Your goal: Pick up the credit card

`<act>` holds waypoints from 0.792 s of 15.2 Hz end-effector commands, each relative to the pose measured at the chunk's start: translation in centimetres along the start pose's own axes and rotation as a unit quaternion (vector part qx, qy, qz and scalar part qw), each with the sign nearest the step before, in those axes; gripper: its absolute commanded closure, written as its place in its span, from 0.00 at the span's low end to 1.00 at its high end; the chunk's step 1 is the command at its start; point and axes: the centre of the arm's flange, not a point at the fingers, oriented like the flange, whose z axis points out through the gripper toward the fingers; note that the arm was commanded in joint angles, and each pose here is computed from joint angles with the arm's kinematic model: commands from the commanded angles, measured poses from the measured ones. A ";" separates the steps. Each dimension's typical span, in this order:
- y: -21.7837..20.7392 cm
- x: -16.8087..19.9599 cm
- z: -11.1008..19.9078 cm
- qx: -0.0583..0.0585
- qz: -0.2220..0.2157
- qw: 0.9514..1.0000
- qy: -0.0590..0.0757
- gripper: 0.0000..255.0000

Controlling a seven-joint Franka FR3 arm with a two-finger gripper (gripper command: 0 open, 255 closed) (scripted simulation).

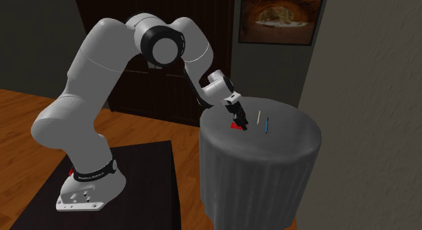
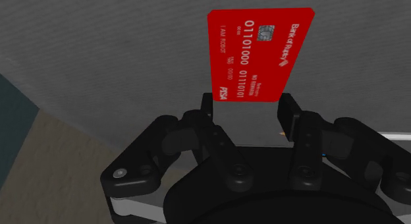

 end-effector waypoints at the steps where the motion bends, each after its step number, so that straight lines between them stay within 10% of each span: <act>1: 0.4 -0.1 0.6 -0.005 0.000 1.000 -0.003 1.00; 12: 0.4 2.0 -3.1 -0.005 0.000 1.000 -0.003 1.00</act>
